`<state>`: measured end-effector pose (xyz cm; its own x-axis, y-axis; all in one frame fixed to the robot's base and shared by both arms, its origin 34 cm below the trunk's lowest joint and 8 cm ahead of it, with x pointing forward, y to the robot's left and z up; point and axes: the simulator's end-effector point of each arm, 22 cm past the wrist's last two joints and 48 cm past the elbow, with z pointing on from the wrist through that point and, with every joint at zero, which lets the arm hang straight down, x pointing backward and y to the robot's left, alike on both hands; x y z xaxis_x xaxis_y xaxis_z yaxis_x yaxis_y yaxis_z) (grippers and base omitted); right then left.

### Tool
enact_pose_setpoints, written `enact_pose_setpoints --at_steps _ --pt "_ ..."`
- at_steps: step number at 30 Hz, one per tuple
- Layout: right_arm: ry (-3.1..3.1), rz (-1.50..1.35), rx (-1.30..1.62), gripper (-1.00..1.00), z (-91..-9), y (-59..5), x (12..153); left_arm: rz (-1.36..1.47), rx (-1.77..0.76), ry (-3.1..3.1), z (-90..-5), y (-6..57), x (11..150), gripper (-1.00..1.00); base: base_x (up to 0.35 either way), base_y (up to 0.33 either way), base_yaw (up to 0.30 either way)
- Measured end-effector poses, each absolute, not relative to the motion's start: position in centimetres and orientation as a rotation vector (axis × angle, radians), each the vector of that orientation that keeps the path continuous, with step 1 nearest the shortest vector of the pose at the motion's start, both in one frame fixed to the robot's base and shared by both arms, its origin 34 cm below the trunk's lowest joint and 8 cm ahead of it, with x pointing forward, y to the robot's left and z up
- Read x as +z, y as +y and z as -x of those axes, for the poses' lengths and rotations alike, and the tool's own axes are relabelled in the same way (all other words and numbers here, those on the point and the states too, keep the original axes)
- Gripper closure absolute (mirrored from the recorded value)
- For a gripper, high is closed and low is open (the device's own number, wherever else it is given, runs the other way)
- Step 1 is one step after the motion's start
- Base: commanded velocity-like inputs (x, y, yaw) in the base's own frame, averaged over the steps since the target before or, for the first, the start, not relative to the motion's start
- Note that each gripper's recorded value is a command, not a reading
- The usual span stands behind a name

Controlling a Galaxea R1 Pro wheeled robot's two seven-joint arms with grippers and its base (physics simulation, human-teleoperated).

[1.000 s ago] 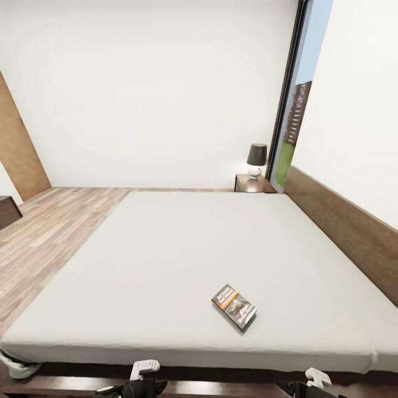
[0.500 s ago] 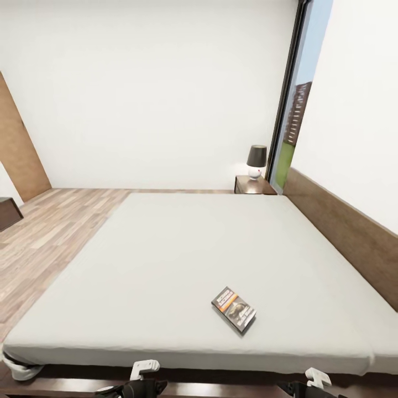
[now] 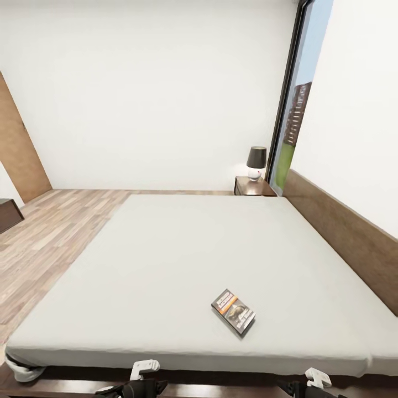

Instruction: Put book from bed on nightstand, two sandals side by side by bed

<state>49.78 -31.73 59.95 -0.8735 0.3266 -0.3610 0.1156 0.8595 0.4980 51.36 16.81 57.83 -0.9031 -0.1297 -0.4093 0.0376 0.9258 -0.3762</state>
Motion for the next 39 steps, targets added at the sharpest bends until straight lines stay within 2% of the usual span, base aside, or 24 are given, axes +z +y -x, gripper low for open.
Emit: enact_pose_setpoints --at_steps 39 --pt "2.593 -0.326 0.656 -1.00 -49.2 -31.7 65.1 0.067 -0.529 2.649 -50.8 16.8 63.0 -1.00 0.000 0.000 0.000"
